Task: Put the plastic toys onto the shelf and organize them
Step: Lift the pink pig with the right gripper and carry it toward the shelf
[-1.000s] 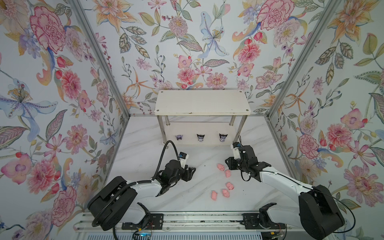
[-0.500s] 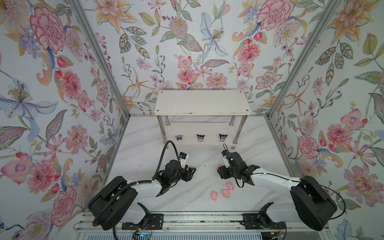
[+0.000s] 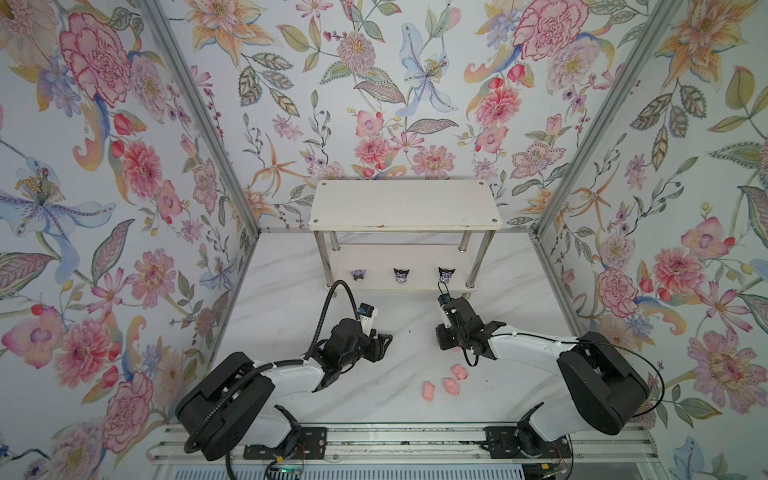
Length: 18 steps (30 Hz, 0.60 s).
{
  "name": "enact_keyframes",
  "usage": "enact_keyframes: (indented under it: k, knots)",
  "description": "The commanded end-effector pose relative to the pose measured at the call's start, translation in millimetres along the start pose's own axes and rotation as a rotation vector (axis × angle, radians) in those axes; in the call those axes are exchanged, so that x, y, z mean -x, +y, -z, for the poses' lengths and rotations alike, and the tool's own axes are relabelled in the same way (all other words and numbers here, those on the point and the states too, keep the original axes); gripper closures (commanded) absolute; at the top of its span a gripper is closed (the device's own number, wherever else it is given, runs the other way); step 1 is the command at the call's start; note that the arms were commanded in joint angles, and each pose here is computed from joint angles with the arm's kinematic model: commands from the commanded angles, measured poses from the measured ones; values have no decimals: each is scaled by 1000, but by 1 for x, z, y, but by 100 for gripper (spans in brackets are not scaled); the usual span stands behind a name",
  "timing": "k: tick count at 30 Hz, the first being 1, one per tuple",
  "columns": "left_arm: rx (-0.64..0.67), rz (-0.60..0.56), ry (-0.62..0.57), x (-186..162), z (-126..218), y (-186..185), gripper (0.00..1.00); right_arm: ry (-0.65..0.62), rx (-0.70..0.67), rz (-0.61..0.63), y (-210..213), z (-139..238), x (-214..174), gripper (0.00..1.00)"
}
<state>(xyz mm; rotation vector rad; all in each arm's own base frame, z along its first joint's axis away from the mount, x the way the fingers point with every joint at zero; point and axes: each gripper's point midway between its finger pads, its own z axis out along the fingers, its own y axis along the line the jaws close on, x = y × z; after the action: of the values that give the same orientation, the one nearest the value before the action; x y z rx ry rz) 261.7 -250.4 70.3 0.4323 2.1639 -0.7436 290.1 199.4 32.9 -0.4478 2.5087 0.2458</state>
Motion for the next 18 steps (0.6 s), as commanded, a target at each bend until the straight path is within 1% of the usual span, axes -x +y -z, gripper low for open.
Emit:
enact_keyframes:
  k: [1, 5, 9, 12, 15, 18]
  knots:
    - [-13, -17, -23, 10, 2, -7, 37, -3, -6, -2, 5, 3, -1, 82]
    - [-15, -18, -31, 9, 5, -7, 37, -22, -26, -21, 1, 20, 3, 86]
    - [-15, -22, -41, 8, 10, -6, 37, -47, -55, -44, -4, 58, 19, 87]
    - [-6, -39, -58, 11, 16, -5, 36, -114, -59, -56, -6, 104, 44, 88]
    - [25, -66, -65, 13, 24, -1, 36, -243, -59, -49, -7, 162, 84, 91]
    - [64, -92, -75, 15, 34, 5, 35, -356, -105, -28, -13, 222, 128, 92]
